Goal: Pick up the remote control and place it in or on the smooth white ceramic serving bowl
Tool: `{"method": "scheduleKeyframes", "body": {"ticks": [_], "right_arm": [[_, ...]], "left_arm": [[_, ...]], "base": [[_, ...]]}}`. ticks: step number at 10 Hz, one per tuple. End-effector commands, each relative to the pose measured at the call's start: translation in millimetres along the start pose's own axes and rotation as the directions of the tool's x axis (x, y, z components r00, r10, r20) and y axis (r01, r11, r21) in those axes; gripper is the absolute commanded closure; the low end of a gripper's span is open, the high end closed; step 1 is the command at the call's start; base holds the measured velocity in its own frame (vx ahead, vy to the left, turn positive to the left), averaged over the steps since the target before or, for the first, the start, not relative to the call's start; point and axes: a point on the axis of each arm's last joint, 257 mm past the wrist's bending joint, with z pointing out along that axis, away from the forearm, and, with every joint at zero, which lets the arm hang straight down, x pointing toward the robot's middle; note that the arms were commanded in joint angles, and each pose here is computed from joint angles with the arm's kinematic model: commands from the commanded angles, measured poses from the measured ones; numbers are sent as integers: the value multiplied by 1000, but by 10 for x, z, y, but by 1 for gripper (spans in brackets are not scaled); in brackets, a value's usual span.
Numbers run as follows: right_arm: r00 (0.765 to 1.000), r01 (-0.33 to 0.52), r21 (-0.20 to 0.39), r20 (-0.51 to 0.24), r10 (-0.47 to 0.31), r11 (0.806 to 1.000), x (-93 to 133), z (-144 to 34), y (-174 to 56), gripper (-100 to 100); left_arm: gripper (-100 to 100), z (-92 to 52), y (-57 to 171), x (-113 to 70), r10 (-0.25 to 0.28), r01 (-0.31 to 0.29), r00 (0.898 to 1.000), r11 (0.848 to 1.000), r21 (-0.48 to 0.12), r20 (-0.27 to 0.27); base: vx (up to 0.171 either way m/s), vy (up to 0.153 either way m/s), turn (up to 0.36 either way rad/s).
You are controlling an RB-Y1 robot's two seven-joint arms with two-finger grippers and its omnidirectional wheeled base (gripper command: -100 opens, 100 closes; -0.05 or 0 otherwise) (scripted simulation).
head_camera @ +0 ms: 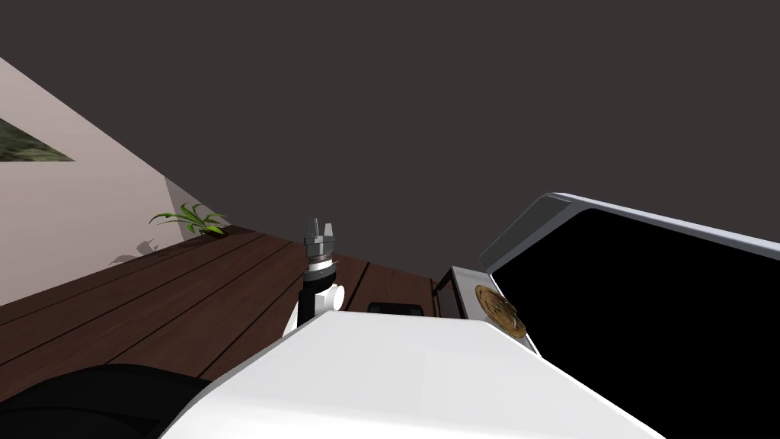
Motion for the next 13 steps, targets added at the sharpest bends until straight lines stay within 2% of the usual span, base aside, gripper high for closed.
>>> {"method": "scheduleKeyframes", "body": {"ticks": [1, 2, 6, 7, 8, 11, 12, 13], "right_arm": [[1000, 0, 0, 0, 0, 1000, 0, 0, 0, -100], [1000, 1, 2, 0, -1, 1000, 3, 8, 3, 100], [1000, 1, -4, 0, -1, 1000, 3, 13, 26, 100], [1000, 1, -4, 0, -1, 1000, 3, 14, 26, 0], [1000, 2, 2, 1, -2, 1000, -10, -39, -18, 100], [1000, 13, -1, 2, -13, 1000, -95, -176, -139, 100], [1000, 13, 1, 1, -13, 1000, -69, -160, -115, 100], [1000, 12, 0, 1, -12, 1000, -74, -166, -115, 0]], "left_arm": [[0, 0, 0, 0, 0, 0, 1000, 1000, 0, 0], [0, 0, 0, 0, 0, 0, 1000, 1000, 0, 0], [0, 0, 0, 0, 0, 0, 1000, 1000, 0, 0], [0, 0, 0, 0, 0, 0, 1000, 1000, 0, 0], [0, 0, 0, 0, 0, 0, 1000, 1000, 0, 0], [0, 0, 0, 0, 0, 0, 1000, 1000, 0, 0], [0, 0, 0, 0, 0, 0, 1000, 1000, 0, 0], [0, 0, 0, 0, 0, 0, 1000, 1000, 0, 0]], "base": [[8, -34, 17], [0, 0, 0], [0, 0, 0], [0, 0, 0], [-5, 10, -32], [-8, 39, -53], [-1, 18, -10], [0, 0, 0]]}}
